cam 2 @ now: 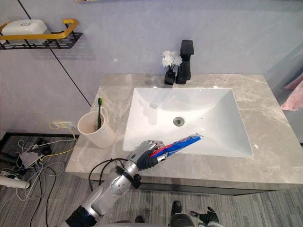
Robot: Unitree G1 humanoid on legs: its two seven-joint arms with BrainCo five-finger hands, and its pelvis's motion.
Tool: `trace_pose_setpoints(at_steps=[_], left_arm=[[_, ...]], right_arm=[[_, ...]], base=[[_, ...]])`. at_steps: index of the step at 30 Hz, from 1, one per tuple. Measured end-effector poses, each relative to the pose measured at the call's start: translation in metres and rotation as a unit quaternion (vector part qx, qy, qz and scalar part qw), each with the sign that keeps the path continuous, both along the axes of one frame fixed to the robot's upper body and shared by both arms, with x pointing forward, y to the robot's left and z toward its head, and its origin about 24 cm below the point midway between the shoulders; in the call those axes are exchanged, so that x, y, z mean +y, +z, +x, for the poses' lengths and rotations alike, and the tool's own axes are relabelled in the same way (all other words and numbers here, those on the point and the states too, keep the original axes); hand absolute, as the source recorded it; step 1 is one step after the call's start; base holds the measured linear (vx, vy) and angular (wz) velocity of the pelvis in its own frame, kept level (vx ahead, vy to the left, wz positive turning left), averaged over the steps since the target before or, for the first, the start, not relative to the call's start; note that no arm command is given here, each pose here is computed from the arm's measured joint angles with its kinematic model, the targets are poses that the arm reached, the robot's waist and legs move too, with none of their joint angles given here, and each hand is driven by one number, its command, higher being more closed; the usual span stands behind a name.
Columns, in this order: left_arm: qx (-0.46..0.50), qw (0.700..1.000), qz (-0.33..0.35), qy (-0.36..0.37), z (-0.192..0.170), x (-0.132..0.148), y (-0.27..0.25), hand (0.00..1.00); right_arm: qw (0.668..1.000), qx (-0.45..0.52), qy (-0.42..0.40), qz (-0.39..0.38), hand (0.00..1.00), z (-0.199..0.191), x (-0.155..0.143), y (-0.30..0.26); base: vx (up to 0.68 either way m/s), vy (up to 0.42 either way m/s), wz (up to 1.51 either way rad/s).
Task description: Organize washtable
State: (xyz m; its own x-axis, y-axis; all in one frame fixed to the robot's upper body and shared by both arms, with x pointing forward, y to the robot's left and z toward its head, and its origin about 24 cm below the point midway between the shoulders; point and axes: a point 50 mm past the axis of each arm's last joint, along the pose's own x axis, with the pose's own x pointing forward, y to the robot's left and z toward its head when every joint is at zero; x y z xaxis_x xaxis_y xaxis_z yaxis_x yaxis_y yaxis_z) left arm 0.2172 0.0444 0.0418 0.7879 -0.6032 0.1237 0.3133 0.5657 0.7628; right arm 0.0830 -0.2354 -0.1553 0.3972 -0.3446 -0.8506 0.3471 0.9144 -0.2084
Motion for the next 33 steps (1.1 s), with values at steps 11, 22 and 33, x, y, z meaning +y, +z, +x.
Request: trace_pose_setpoints(at_steps=[11, 22, 33], left_arm=[[-0.051, 0.996, -0.043, 0.063, 0.006, 0.033, 0.043, 1.0], [-0.168, 0.965, -0.157, 0.124, 0.002, 0.064, 0.11, 1.0], [-0.196, 0.951, -0.192, 0.139, -0.008, 0.076, 0.127, 1.0]], right_arm=[[0.989, -0.122, -0.052, -0.059, 0.0, 0.031, -0.029, 0.035], [0.956, -0.241, -0.111, -0.128, 0.0, 0.032, -0.054, 0.086], [0.877, -0.399, -0.081, -0.254, 0.0, 0.031, -0.088, 0.19]], base=[[0.01, -0.004, -0.22], [-0.04, 0.013, -0.25], [-0.03, 0.0, -0.11]])
